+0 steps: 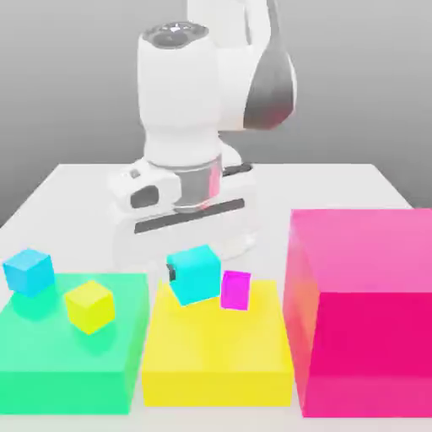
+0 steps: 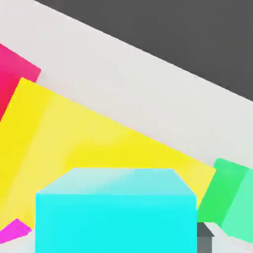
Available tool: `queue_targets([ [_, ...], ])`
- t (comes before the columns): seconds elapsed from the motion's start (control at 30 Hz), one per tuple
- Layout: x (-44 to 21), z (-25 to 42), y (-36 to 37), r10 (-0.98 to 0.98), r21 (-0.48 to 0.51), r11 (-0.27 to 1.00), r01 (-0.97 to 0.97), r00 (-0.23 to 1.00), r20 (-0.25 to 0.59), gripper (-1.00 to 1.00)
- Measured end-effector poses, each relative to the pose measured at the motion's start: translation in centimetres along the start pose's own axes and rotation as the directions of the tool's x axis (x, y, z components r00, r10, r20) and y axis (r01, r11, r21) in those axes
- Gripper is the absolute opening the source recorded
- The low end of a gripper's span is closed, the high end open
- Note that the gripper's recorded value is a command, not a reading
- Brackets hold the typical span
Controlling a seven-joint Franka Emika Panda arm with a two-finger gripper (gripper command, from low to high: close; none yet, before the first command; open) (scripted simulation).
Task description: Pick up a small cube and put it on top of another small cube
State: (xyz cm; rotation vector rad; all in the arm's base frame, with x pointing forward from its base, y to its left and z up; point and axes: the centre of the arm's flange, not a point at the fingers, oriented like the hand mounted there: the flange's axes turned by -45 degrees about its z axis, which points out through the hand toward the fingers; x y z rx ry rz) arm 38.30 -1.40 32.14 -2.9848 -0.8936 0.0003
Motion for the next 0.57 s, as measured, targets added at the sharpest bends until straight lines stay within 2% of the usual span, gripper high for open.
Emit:
queue_targets([
  [0.27,-3.8,0.5,-7.8,-0.351,-0.015,0.936,0.351,0.936,0.013,-1.0],
  [0.47,-4.1,6.0,-8.2,-0.378,-0.018,0.926,0.378,0.926,0.016,-1.0],
  [0.5,-4.2,6.6,-8.2,-0.378,-0.019,0.925,0.378,0.926,0.017,1.0],
  [0.57,-4.2,6.6,-8.2,-0.378,-0.019,0.925,0.378,0.926,0.017,1.0],
])
